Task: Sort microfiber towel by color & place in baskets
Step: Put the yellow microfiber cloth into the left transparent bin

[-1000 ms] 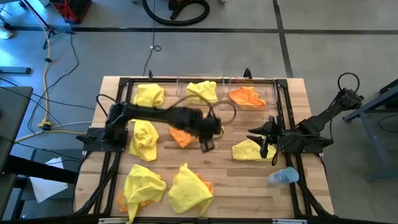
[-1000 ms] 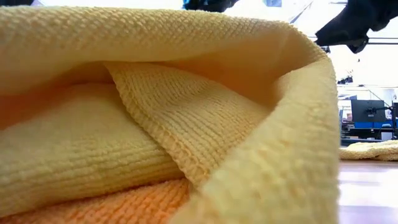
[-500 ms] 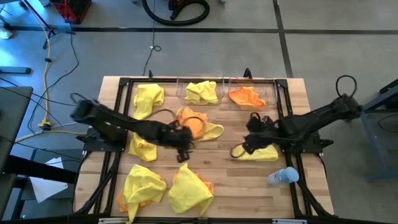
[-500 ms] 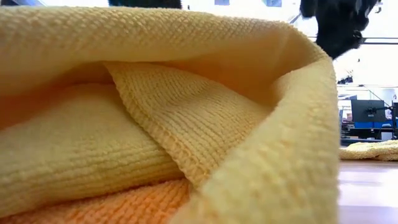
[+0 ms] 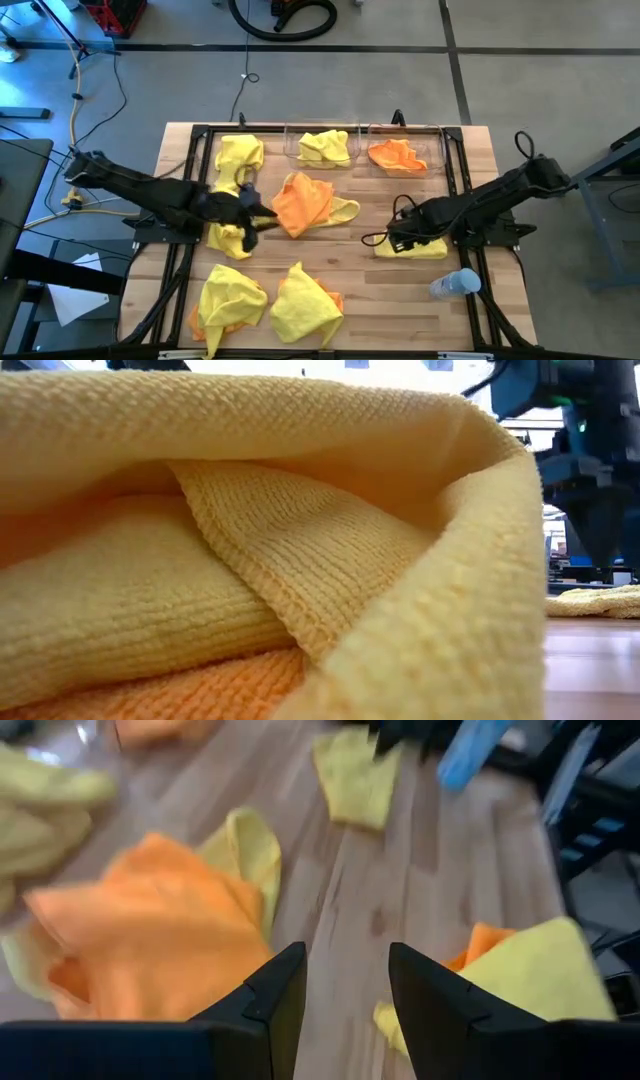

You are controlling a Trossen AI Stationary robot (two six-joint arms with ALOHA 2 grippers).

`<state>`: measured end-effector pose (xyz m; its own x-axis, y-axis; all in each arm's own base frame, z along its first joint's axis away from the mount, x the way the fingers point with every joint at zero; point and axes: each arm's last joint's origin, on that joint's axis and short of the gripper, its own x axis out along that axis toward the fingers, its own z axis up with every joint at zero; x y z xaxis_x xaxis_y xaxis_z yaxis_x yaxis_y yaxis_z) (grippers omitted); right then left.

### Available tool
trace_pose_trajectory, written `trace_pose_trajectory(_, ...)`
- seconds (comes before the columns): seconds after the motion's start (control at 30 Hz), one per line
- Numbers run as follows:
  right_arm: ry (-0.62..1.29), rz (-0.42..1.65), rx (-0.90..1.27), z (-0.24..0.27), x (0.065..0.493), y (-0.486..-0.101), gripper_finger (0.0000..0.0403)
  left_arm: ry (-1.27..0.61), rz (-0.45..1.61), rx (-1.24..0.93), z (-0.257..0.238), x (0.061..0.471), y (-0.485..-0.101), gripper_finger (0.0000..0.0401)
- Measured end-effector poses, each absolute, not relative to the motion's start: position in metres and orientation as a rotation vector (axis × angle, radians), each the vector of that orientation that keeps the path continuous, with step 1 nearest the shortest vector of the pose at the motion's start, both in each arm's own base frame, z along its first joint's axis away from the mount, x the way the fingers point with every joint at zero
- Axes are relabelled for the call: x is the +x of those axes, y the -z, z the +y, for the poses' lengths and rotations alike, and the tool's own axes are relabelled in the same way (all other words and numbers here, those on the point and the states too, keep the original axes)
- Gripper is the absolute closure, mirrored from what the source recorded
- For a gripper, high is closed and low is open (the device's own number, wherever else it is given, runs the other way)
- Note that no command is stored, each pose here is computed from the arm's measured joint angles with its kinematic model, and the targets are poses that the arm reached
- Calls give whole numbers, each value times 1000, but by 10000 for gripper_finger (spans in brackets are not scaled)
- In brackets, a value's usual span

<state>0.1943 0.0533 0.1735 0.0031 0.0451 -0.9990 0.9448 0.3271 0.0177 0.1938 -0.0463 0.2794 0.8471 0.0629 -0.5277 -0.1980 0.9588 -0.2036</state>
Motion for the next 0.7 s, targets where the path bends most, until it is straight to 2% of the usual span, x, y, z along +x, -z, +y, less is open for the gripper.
trace_pose_trajectory(0.3, 1066, 1301, 1212, 52, 178, -136, 190, -29, 368, -179, -37, 154, -312, 268)
trace_pose_trajectory(0.43, 1118, 1257, 1300, 50, 173, -127, 209, -4, 356, -172, -37, 142, -315, 268)
trace_pose_trajectory(0.53, 1116, 1249, 1310, 50, 174, -126, 254, -19, 367, -160, -37, 136, -315, 268)
trace_pose_trajectory(0.7, 1099, 1210, 1297, 51, 179, -129, 374, -110, 386, -80, -37, 130, -312, 268)
